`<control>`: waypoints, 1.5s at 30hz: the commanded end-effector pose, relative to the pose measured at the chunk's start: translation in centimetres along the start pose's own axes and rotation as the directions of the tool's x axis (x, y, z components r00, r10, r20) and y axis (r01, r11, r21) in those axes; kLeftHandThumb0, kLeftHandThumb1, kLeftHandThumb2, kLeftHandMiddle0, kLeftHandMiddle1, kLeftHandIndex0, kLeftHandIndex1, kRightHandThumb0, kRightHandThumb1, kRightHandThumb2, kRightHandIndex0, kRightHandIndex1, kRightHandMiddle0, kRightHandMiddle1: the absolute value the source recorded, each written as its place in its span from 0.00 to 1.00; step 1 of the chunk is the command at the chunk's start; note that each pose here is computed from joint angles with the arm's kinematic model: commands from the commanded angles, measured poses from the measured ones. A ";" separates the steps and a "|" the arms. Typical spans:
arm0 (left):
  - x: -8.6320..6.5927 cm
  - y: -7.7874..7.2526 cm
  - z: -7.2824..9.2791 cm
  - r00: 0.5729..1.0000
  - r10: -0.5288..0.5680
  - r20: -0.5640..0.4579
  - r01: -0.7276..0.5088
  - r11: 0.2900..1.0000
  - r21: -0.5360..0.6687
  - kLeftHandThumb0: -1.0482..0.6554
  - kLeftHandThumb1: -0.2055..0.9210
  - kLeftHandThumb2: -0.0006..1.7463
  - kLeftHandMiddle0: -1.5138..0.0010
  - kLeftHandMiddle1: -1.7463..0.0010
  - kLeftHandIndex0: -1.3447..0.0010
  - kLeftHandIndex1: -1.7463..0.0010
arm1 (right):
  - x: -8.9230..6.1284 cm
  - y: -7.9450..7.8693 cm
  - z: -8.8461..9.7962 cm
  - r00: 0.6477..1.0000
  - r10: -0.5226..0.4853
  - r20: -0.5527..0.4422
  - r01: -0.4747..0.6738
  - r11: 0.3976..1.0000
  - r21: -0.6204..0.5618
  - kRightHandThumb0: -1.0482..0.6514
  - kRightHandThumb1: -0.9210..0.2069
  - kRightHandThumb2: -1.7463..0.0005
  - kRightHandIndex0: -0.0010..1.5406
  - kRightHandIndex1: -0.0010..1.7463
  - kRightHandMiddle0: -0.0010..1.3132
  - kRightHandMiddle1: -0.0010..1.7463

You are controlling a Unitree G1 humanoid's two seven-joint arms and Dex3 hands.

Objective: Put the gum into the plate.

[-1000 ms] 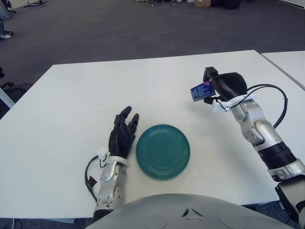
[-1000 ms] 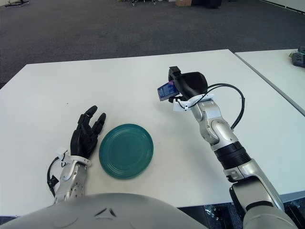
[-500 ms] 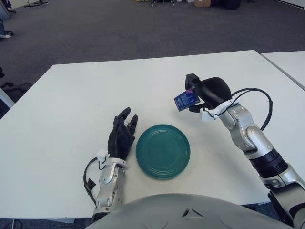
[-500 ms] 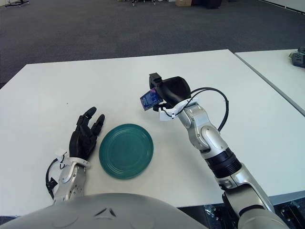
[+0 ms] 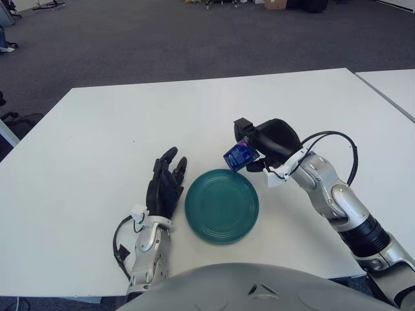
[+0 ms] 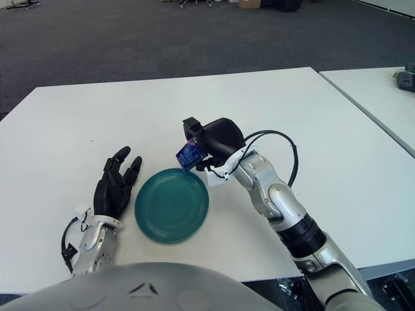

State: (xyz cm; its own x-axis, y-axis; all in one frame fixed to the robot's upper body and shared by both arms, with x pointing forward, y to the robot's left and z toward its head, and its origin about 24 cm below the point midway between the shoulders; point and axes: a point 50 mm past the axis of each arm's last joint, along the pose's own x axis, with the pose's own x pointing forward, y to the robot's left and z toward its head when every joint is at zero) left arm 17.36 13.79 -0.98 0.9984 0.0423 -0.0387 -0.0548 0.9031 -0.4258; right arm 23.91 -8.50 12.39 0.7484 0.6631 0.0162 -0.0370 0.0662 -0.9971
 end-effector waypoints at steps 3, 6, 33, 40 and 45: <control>-0.6 -0.6 -1.3 0.997 0.050 -0.059 -0.053 0.997 -0.055 0.00 1.00 0.55 0.72 1.00 0.98 0.50 | -0.5 -0.7 2.1 0.998 0.025 0.060 -0.024 1.000 -0.011 0.36 0.40 0.35 0.63 1.00 0.38 1.00; -0.6 -0.7 -1.4 0.997 0.050 -0.063 -0.053 0.997 -0.059 0.00 1.00 0.55 0.71 1.00 0.96 0.49 | -0.9 -0.9 3.2 0.996 0.042 0.077 -0.040 0.999 -0.020 0.36 0.39 0.37 0.63 1.00 0.37 1.00; -0.6 -1.7 -1.4 0.996 0.037 -0.075 -0.041 0.998 -0.049 0.01 1.00 0.55 0.70 1.00 0.99 0.53 | -2.7 1.0 3.8 0.974 0.166 0.152 -0.176 0.983 0.055 0.37 0.33 0.41 0.62 1.00 0.34 1.00; -0.4 -1.7 -1.5 0.996 0.042 -0.080 -0.043 0.999 -0.020 0.02 1.00 0.55 0.72 1.00 1.00 0.57 | -3.0 1.8 3.6 0.980 0.140 0.142 -0.147 0.988 0.037 0.39 0.18 0.54 0.48 1.00 0.25 1.00; -0.3 -1.6 -1.7 0.997 0.039 -0.066 -0.038 0.999 0.011 0.02 1.00 0.55 0.74 1.00 1.00 0.57 | -3.3 2.1 3.1 0.977 0.174 0.127 -0.169 0.984 -0.045 0.18 0.03 0.55 0.25 0.46 0.05 0.68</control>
State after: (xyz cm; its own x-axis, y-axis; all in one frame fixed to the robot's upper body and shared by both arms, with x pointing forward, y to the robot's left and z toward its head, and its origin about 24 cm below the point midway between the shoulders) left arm 17.26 12.56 -0.71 0.9981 0.0403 -0.0462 -0.0553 0.9171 -0.3947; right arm 18.94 -7.71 10.49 0.6249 0.7693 -0.1327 -0.1684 -0.0331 -0.9852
